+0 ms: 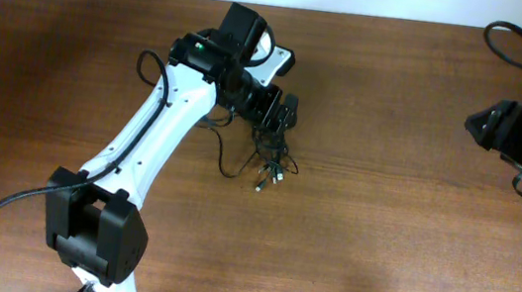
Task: Untangle cables
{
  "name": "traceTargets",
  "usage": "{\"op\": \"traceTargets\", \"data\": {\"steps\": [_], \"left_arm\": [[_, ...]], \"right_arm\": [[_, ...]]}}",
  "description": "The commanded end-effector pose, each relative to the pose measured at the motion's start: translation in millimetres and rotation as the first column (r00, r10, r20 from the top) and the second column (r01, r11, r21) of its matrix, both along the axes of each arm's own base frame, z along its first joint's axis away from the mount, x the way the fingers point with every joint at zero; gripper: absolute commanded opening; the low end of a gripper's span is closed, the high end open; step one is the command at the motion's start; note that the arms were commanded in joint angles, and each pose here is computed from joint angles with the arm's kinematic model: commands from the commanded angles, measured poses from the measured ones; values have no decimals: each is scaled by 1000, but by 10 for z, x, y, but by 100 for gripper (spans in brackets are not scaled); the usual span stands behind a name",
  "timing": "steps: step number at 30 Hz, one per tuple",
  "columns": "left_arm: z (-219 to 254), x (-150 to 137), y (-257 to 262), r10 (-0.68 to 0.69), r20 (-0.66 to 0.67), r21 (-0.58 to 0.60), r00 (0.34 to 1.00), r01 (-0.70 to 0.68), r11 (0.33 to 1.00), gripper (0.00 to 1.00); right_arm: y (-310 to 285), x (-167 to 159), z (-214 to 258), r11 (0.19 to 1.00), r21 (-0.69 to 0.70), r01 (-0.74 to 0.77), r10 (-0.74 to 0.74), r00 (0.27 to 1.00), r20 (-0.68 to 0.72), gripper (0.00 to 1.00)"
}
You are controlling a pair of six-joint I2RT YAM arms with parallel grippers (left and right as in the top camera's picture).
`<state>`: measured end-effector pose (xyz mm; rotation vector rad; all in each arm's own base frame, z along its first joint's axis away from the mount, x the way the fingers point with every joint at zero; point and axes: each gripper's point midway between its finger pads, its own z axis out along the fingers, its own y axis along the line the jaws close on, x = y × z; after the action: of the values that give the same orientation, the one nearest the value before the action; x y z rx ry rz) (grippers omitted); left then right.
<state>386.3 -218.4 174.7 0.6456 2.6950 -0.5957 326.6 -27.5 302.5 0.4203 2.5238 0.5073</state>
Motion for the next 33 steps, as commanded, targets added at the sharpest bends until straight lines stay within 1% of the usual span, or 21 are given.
{"op": "traceTargets", "data": {"steps": [1,2,3,4,5,6,7,8,10,12,14,18,21,24,26,28,29,30,31,32,33], "left_arm": [[-89,-231,44,-130,-23,110,991,132,985,99],[-155,-186,172,-97,-15,196,995,98,976,99],[-217,-94,350,12,5,295,1000,-13,955,99],[-268,26,603,186,61,408,981,-194,892,99],[-330,52,673,281,80,445,956,-287,848,98],[-460,22,583,345,37,429,938,-326,842,83],[-572,-16,491,334,-10,420,942,-300,856,62],[-684,-66,384,318,-63,405,946,-267,874,46],[-901,-124,263,325,-121,413,938,-250,876,28],[-1083,-128,137,349,-135,420,927,-266,868,17],[-1225,-117,83,356,-144,428,923,-267,864,15],[-1465,-16,23,364,-140,424,921,-277,863,21],[-1467,72,-8,363,-111,404,925,-292,867,40],[-1632,46,65,370,-104,438,923,-292,850,47],[-1787,18,78,371,-122,456,920,-280,845,46],[-1874,-7,86,372,-137,468,918,-271,841,36],[-1884,-9,88,373,-138,469,918,-271,841,25],[-1883,-2,84,372,-136,467,918,-272,841,20],[-1883,0,82,372,-136,467,918,-272,842,21],[-1896,-14,91,373,-139,470,918,-270,840,24],[-1927,-28,100,372,-140,472,918,-268,840,47]], "right_arm": [[17,12,23,1000,-4,-9,9,1000,3,64],[17,12,23,1000,-4,-9,9,1000,3,64],[17,12,23,1000,-4,-9,9,1000,3,64],[18,11,21,1000,-4,-9,9,1000,2,64],[20,1,14,1000,-3,-9,9,1000,-3,64],[22,-6,3,1000,-2,-10,10,1000,-8,64],[9,-9,-13,1000,-8,-5,5,1000,-13,65],[-19,-12,-26,1000,-23,4,-4,1000,-19,65],[-18,-18,-29,1000,-22,3,-4,1000,-21,65],[-18,-18,-29,1000,-22,3,-4,1000,-21,65],[-18,-18,-29,1000,-22,3,-4,1000,-21,65],[-18,-19,-30,1000,-22,3,-4,1000,-22,67],[-18,-20,-30,1000,-22,3,-4,1000,-22,69],[-18,-22,-39,1000,-21,3,-4,1000,-25,69],[-18,-23,-46,1000,-20,3,-4,1000,-29,70],[-40,-30,-74,1000,-30,10,-11,999,-43,70],[-51,-34,-89,999,-34,13,-15,999,-50,70],[-50,-34,-99,999,-33,13,-14,998,-54,70],[-52,-29,-107,999,-32,13,-14,998,-57,70],[-52,-27,-122,999,-30,12,-14,998,-63,70],[-53,-26,-129,999,-29,12,-14,998,-66,70]]}}
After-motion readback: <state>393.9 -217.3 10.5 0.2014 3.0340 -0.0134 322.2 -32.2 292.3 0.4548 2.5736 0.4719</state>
